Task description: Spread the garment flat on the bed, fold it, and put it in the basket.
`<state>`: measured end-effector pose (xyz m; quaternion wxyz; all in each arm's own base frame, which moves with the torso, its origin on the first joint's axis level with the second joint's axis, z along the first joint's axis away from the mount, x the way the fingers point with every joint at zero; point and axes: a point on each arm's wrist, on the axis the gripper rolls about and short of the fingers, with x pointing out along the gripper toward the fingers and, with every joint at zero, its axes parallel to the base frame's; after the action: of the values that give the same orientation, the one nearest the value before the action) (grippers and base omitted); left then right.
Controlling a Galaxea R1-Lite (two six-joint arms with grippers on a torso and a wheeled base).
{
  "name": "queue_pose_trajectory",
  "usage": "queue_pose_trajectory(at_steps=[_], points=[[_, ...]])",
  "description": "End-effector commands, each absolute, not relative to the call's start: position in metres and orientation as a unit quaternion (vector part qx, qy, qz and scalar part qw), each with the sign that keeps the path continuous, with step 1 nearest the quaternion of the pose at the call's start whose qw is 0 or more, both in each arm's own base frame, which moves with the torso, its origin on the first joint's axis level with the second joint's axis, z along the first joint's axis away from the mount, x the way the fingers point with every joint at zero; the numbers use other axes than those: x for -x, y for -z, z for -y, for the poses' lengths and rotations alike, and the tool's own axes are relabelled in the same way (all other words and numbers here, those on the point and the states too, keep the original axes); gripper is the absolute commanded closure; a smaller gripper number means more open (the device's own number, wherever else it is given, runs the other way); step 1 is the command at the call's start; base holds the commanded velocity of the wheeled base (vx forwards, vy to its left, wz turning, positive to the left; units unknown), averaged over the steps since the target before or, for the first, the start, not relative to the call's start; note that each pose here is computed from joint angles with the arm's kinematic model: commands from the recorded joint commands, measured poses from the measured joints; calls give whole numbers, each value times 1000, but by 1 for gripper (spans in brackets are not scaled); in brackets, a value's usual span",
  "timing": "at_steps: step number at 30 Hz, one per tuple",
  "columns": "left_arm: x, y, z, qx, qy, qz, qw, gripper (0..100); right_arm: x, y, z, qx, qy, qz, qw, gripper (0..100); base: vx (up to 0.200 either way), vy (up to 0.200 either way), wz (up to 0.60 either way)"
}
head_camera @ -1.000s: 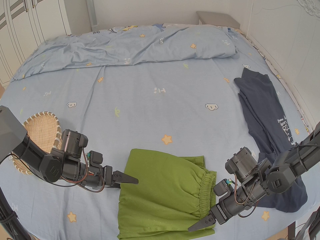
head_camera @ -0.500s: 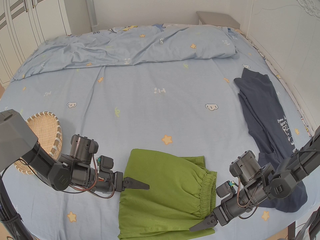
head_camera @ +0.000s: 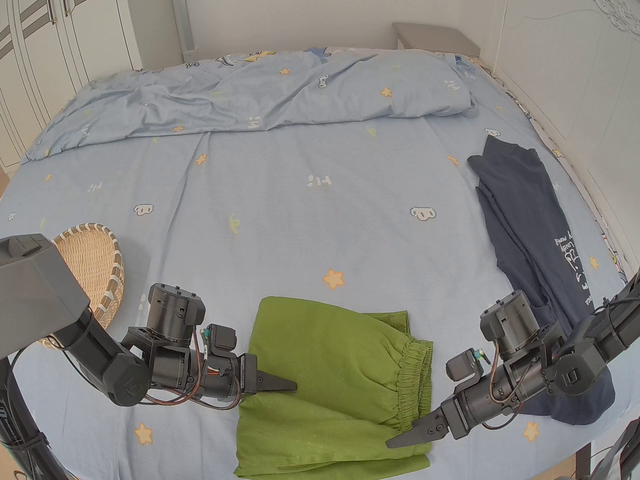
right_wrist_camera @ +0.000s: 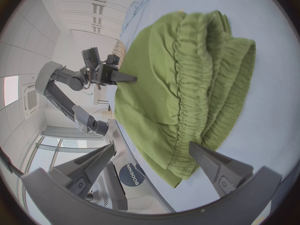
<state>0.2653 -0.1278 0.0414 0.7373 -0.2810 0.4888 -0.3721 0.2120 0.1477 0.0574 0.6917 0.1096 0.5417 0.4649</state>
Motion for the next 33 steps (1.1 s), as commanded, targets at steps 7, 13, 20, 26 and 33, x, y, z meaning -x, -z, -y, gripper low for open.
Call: queue_pose_trajectory(at_steps=[7,13,20,26,33], points=[[-265,-46,132,300,371,-494,726,100,-212,-99,-126,-151,-470,-466,734,0,0,0,0],[-276,-90,133,365,370,-473,711,100,-225,-157,-103,-210,-446,-380,782,0,0,0,0],[-291,-131,119,360,360,-452,732,100,-234,-195,-73,-227,-410,-322,823,0,0,0,0],[-299,-163,115,321,374,-447,747,100,-234,-193,-76,-226,-409,-327,821,0,0,0,0],[-298,-196,97,313,354,-455,755,100,-232,-190,-75,-227,-407,-333,820,0,0,29,0]])
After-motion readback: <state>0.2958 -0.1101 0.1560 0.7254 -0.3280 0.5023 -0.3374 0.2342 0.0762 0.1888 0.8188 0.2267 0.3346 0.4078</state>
